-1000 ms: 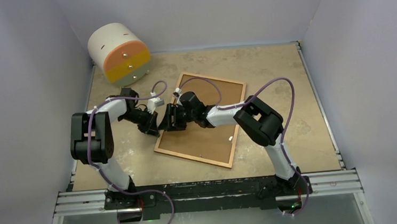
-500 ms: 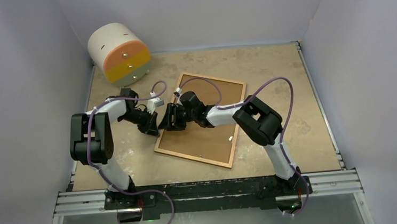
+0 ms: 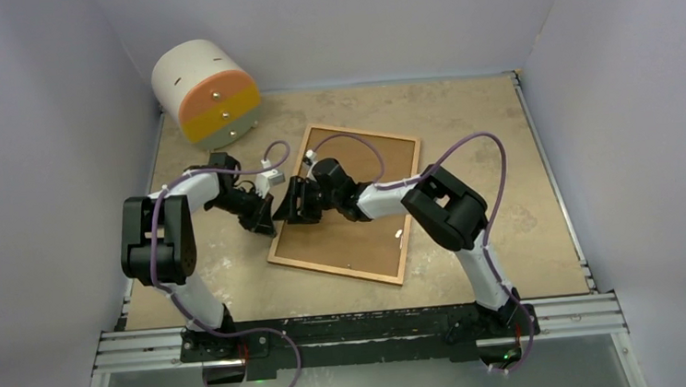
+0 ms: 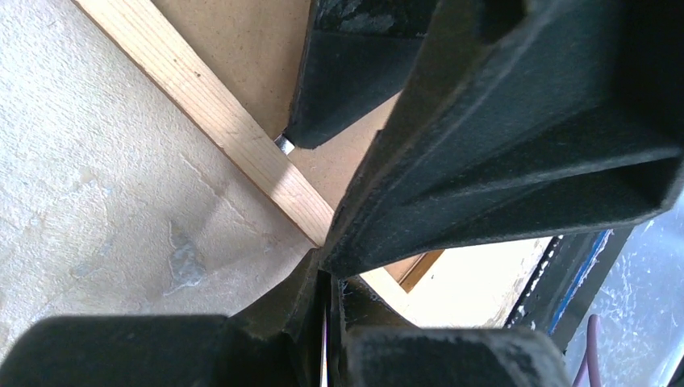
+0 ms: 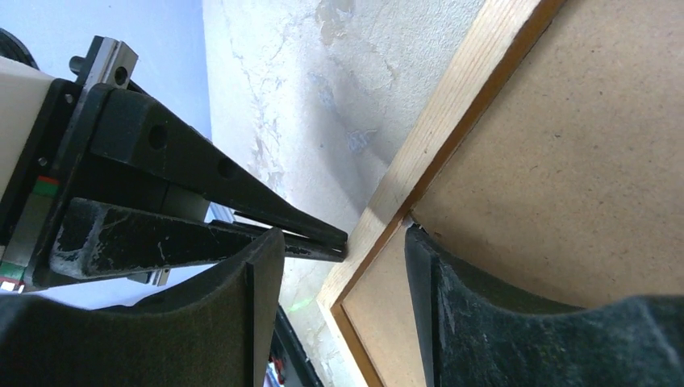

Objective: Put the photo into the frame
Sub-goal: Install the photo frame at the center of the board.

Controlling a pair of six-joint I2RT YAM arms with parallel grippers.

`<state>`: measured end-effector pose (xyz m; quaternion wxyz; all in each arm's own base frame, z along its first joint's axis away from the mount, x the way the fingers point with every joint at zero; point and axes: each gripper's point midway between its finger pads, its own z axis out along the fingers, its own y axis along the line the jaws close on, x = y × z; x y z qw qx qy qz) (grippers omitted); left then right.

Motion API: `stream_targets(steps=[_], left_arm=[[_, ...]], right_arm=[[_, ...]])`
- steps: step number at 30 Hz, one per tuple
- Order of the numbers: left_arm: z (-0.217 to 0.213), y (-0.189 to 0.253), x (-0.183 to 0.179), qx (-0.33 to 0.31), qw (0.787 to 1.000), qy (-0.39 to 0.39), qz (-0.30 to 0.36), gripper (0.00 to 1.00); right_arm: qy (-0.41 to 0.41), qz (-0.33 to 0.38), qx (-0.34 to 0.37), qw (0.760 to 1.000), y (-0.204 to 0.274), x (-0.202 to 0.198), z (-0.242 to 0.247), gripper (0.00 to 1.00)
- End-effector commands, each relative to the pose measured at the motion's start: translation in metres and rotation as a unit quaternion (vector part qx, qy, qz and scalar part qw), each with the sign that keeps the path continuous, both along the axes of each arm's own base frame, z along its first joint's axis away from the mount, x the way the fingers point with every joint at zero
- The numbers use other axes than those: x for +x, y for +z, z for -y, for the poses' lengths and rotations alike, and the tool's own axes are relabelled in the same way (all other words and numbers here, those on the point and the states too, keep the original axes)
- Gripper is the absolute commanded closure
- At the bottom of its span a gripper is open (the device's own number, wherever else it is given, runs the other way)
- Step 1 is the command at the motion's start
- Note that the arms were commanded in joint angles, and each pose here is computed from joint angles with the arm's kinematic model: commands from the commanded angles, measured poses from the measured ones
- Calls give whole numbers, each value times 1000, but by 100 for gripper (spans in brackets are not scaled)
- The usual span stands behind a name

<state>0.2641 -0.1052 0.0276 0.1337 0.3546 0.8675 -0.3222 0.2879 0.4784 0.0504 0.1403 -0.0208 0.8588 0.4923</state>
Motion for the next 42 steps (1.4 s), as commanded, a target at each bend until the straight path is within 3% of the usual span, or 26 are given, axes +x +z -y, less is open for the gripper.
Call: stream_targets(steps=[1, 10, 14, 18, 25, 31, 34, 38, 42], left_arm=[[-17, -17, 11, 52, 997, -34, 34, 100], [-31, 9, 26, 54, 996, -29, 59, 98], [-28, 4, 25, 48, 997, -31, 56, 89], [-17, -4, 15, 52, 995, -59, 63, 79], [6, -20, -6, 65, 991, -103, 58, 76], [42, -19, -51, 48, 981, -183, 38, 78], [48, -5, -57, 44, 976, -209, 53, 81], [38, 23, -11, 54, 978, -177, 96, 81], [35, 46, 63, 11, 992, -75, 101, 69]], right_arm=[[-3, 38, 25, 999, 33, -3, 1, 37], [-3, 63, 35, 997, 86, -2, 65, 25], [-80, 61, -4, 995, 85, 23, 138, 16], [-184, 75, -80, 977, 80, 56, 228, 8], [-303, 84, -184, 931, 62, 85, 341, 1], [-276, 101, -163, 942, 70, 117, 331, 1], [-261, 106, -136, 950, 81, 131, 312, 2], [-236, 130, -124, 955, 97, 146, 279, 3], [-199, 142, -108, 964, 101, 158, 230, 6]])
